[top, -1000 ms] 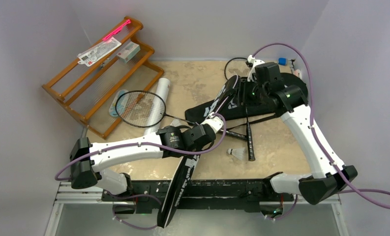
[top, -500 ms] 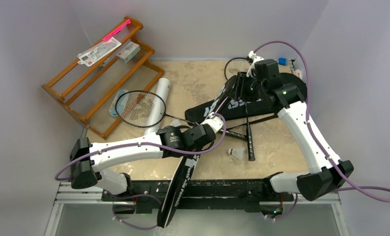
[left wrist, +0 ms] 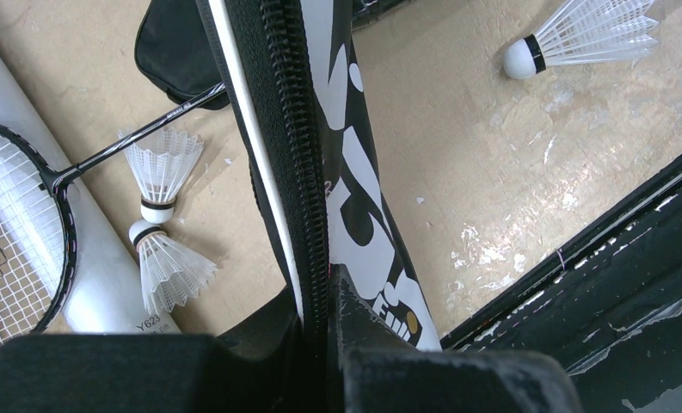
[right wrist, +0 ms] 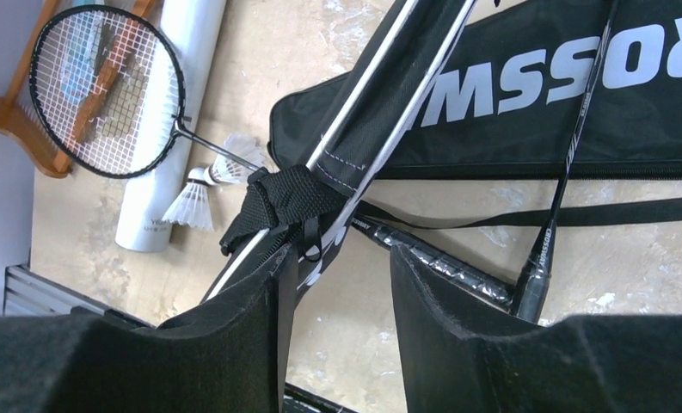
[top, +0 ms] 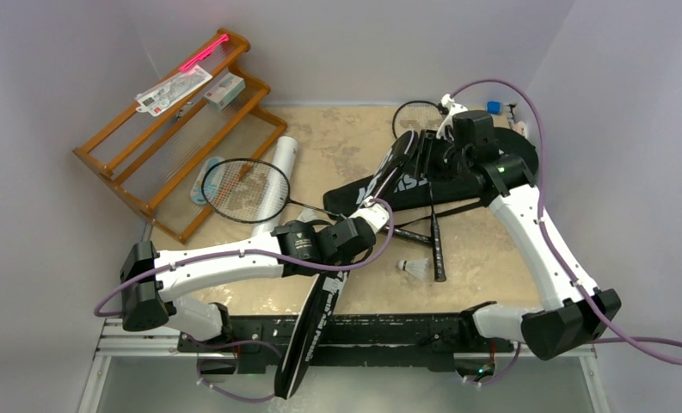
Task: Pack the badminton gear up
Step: Zip the racket bag at the center of the board.
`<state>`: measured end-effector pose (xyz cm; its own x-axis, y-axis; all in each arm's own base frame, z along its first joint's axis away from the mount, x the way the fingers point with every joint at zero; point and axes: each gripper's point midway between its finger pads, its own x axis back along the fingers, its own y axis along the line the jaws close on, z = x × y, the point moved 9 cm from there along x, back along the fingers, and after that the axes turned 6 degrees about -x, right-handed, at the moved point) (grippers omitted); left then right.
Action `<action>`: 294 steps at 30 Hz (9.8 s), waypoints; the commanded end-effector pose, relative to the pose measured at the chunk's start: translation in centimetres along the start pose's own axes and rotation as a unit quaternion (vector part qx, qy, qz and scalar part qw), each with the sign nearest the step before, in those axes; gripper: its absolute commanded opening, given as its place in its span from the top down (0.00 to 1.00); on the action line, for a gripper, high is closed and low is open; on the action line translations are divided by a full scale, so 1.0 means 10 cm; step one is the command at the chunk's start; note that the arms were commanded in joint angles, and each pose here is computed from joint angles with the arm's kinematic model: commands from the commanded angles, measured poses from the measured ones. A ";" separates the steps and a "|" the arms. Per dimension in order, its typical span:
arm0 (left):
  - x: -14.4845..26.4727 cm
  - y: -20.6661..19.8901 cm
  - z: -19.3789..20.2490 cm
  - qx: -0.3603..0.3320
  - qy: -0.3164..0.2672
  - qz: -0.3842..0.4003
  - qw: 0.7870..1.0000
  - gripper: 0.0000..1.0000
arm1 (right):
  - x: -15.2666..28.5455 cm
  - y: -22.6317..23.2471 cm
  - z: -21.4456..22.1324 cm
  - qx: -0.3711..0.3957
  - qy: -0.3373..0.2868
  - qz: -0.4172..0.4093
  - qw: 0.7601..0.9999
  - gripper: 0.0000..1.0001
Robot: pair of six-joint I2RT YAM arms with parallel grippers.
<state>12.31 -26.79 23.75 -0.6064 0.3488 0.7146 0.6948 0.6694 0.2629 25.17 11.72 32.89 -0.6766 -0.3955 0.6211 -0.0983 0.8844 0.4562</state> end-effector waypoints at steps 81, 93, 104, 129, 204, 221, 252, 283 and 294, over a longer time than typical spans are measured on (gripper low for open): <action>0.05 0.06 -0.10 0.002 -0.031 -0.008 0.999 1.00 | -0.18 -0.24 -0.20 -0.133 0.064 -0.297 0.943 0.57; 0.03 0.05 -0.10 0.002 -0.029 -0.010 1.000 1.00 | -0.26 -0.21 -0.21 -0.137 0.074 -0.293 0.943 0.73; 0.03 0.06 -0.11 0.000 -0.029 -0.014 0.999 1.00 | -0.15 -0.20 -0.13 -0.132 0.087 -0.291 0.944 0.95; -0.02 0.03 -0.13 -0.006 -0.015 -0.015 1.000 1.00 | -0.02 -0.15 -0.22 -0.105 0.077 -0.272 0.953 0.74; 0.00 0.05 -0.15 0.008 -0.027 -0.025 0.999 1.00 | 0.06 -0.17 0.01 -0.142 0.031 -0.228 0.963 0.59; 0.01 0.10 -0.16 0.003 -0.034 -0.045 0.998 1.00 | 0.05 -0.24 -0.11 -0.104 -0.010 -0.167 0.980 0.57; 0.13 0.73 -1.37 -0.287 -0.169 -0.154 0.930 1.00 | 0.86 -0.45 0.41 -0.110 -0.199 -0.028 0.973 0.54; -0.21 0.28 0.31 -0.344 -0.197 0.077 0.915 1.00 | 0.78 -0.54 1.10 -0.024 -0.053 -0.116 0.991 0.23; 0.09 0.40 0.17 -0.273 -0.225 0.047 0.934 1.00 | 0.94 -0.20 1.07 0.079 -0.004 -0.346 0.935 0.01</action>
<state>13.95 -22.06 19.64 -0.4990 0.6063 0.6192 0.7994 0.0462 0.5991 11.94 7.63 28.66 -0.5988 -0.7074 0.3756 -0.3762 0.6624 0.6478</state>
